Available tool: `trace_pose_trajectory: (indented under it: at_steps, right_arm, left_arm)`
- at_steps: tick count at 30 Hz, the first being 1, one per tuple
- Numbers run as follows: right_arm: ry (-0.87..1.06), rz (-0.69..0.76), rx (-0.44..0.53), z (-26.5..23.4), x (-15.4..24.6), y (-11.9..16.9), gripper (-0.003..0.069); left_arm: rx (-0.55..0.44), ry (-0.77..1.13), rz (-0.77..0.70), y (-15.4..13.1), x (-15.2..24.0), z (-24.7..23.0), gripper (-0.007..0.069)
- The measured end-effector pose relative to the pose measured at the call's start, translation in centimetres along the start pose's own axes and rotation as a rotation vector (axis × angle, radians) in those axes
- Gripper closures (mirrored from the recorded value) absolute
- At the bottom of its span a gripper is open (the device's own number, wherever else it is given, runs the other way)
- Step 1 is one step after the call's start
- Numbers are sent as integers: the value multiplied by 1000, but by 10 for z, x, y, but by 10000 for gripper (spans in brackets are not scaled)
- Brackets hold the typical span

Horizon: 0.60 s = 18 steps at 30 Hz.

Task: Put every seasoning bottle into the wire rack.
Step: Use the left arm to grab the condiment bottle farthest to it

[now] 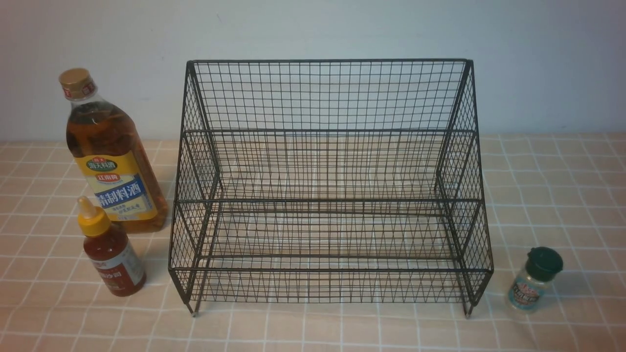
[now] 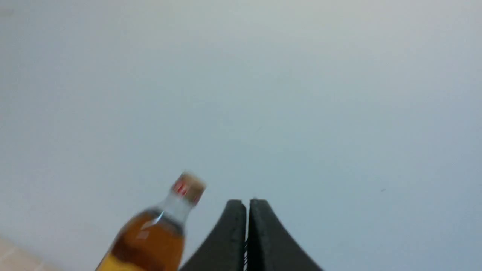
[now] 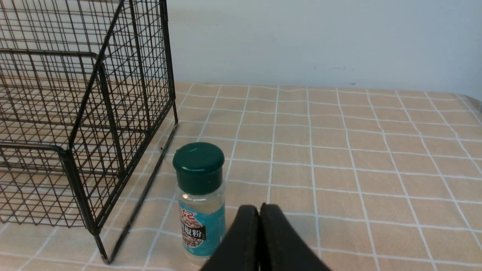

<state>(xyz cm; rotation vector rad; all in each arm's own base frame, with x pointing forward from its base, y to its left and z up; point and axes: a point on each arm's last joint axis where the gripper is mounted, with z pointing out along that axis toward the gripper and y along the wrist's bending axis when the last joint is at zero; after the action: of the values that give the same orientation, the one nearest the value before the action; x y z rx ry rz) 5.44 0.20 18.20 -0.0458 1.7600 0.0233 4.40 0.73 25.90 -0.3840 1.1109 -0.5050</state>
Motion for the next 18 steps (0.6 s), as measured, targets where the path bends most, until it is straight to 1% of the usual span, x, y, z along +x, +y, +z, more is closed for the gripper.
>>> trace_pose_trajectory:
  at_steps: [1,2,4,5,7,9,10,11,12,14,15,16,17,18]
  right_arm:
    - [0,0,0,0,0,0,673]
    - [0,0,0,0,0,0,673]
    - [0,0,0,0,0,0,673]
    - [0,0,0,0,0,0,673]
    - [0,0,0,0,0,0,673]
    - [-12,15,-4,0,-1,0,673]
    - [-15,15,-4,0,-1,0,673]
    - [-46,62,-12,0,-3,1,673]
    - [-80,100,-19,0,-6,1,673]
    - [-174,211,-35,-1,-15,2,673]
    - [-220,275,-43,-2,-19,1,673]
    - [-228,297,-46,-2,-20,1,673]
    - [-265,360,-53,-3,-23,0,673]
    - [-313,440,-60,-4,-27,-1,673]
  left_arm:
    - [26,-3,25,-9,-10,2,632]
    - [65,38,91,-28,-29,8,632]
    - [67,182,176,-48,-46,20,632]
    - [62,220,190,-51,-48,23,632]
    - [12,457,248,-62,-53,40,632]
    - [-81,801,279,-66,-47,60,632]
    - [-98,858,280,-67,-45,63,632]
    - [-157,1046,287,-65,-38,73,632]
    - [-195,1160,289,-63,-33,81,632]
    - [-249,1304,290,-60,-24,96,632]
    - [-269,1351,292,-59,-20,105,632]
    - [-269,1351,292,-59,-20,105,632]
    - [-283,1380,295,-58,-18,118,632]
    - [-293,1386,313,-62,-20,140,632]
